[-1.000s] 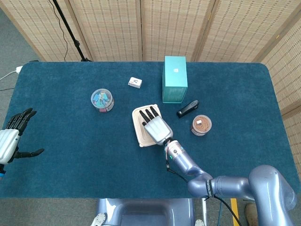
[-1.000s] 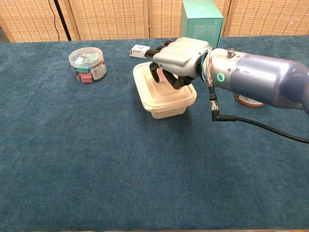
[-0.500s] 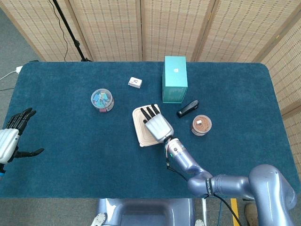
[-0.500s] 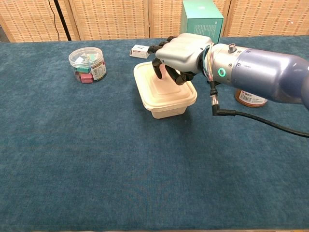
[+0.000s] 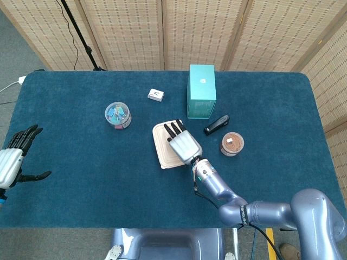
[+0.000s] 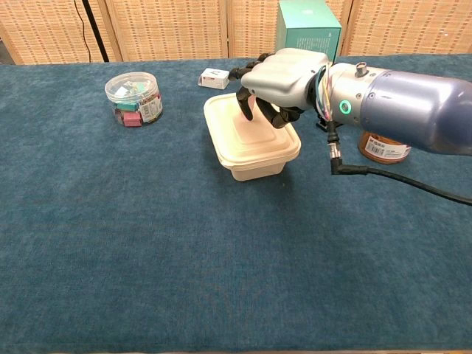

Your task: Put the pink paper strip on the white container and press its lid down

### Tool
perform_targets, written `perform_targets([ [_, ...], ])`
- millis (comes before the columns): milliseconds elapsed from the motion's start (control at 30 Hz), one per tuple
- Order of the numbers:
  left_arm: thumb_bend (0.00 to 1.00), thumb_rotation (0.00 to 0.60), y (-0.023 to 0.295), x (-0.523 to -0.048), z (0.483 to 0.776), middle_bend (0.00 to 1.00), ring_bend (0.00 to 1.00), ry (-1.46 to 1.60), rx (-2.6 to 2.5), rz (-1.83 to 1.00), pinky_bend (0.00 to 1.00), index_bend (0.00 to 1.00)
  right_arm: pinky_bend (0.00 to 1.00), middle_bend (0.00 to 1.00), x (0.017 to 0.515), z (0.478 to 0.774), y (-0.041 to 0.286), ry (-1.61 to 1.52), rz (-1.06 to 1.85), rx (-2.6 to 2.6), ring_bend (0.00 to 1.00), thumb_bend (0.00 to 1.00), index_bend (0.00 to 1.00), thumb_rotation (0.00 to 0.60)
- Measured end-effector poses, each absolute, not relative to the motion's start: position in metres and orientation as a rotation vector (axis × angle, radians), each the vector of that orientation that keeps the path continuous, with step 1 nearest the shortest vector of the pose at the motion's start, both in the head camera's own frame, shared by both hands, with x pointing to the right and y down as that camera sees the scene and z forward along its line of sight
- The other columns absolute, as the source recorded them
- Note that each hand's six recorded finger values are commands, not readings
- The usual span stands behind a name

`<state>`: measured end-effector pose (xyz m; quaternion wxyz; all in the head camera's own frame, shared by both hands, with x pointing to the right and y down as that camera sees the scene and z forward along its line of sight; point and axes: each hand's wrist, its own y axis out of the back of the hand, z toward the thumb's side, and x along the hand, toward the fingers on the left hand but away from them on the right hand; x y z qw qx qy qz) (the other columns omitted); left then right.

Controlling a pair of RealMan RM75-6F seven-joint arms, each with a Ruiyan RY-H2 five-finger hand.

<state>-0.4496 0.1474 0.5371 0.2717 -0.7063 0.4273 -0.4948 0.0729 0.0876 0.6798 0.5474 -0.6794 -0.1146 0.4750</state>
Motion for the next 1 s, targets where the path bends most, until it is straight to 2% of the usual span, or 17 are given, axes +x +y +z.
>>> perform_targets([
  [367, 0.00, 0.600, 0.147, -0.453, 0.535, 0.00, 0.00, 1.162, -1.909, -1.323, 0.00, 0.00, 0.00, 0.00, 0.061, 0.686, 0.093, -0.271, 1.112, -1.621, 0.00, 0.97, 0.35, 0.600],
  [1000, 0.00, 0.600, 0.148, -0.451, 0.535, 0.00, 0.00, 1.156, -1.908, -1.324, 0.00, 0.00, 0.00, 0.00, 0.080, 0.678, 0.083, -0.285, 1.133, -1.579, 0.00, 0.97, 0.36, 0.600],
])
